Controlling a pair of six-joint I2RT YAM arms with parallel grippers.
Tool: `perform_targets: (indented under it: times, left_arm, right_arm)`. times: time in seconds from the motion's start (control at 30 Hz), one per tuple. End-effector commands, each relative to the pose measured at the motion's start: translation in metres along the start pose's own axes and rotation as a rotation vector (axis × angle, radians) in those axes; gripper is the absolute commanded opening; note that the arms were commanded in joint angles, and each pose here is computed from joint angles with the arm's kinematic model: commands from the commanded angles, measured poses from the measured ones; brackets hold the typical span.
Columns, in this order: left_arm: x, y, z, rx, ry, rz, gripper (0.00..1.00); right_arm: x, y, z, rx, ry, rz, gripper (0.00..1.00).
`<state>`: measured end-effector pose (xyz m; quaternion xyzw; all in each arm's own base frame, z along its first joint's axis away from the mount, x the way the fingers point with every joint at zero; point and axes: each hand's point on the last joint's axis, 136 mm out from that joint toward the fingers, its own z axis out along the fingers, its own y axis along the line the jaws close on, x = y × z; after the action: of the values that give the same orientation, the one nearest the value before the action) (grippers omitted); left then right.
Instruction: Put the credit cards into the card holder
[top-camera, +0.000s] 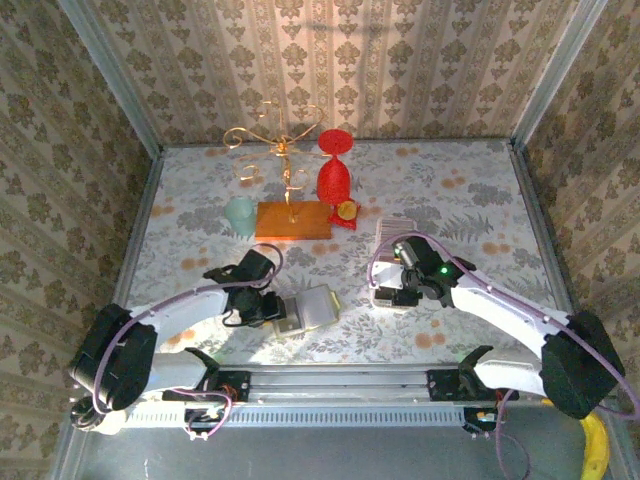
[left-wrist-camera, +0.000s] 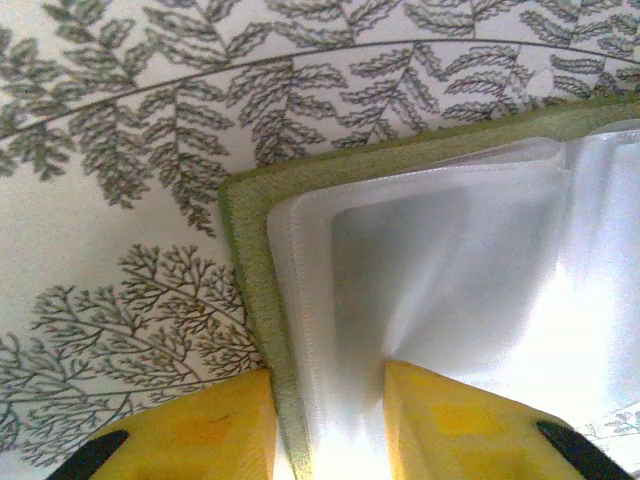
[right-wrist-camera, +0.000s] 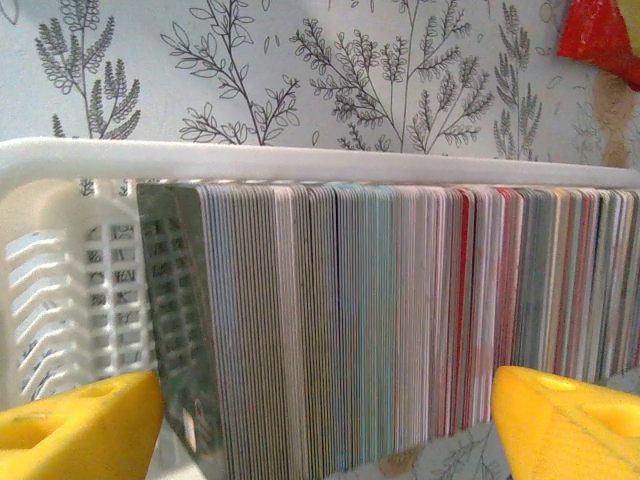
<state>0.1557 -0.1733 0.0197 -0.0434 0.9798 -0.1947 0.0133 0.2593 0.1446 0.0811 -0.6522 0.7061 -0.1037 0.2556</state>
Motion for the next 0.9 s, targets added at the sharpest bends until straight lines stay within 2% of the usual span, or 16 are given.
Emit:
perform_targets:
  times: [0.0,0.3,0.37,0.43,0.5,0.6,0.87]
  left_arm:
    - [-0.023,-0.035,0.003,0.128,-0.072,0.110,0.31]
    - [-0.024,-0.038,0.006,0.135,-0.059,0.125,0.29]
    - [-0.024,-0.038,0.005,0.134,-0.058,0.125,0.28]
    - [-0.024,-0.037,0.005,0.132,-0.059,0.126,0.27]
    - [-0.022,-0.037,0.005,0.128,-0.056,0.126,0.27]
    - [-0.021,-0.035,0.006,0.124,-0.050,0.122,0.25]
    - [-0.019,-0.033,0.004,0.123,-0.053,0.120,0.24]
  right_arm:
    - [-0.009,-0.013,0.007,0.042,-0.010,-0.030,0.85]
    - [-0.016,0.006,0.018,-0.017,-0.014,-0.114,0.82]
    - [-0.014,0.009,0.020,-0.025,-0.002,-0.120,0.77]
    - [-0.012,0.010,0.019,-0.027,0.009,-0.126,0.66]
    - [-0.011,0.008,0.017,-0.018,0.012,-0.127,0.52]
    - [-0.009,0.007,0.011,-0.011,0.021,-0.133,0.39]
    - [-0.006,0.007,-0.004,0.016,0.014,-0.134,0.30]
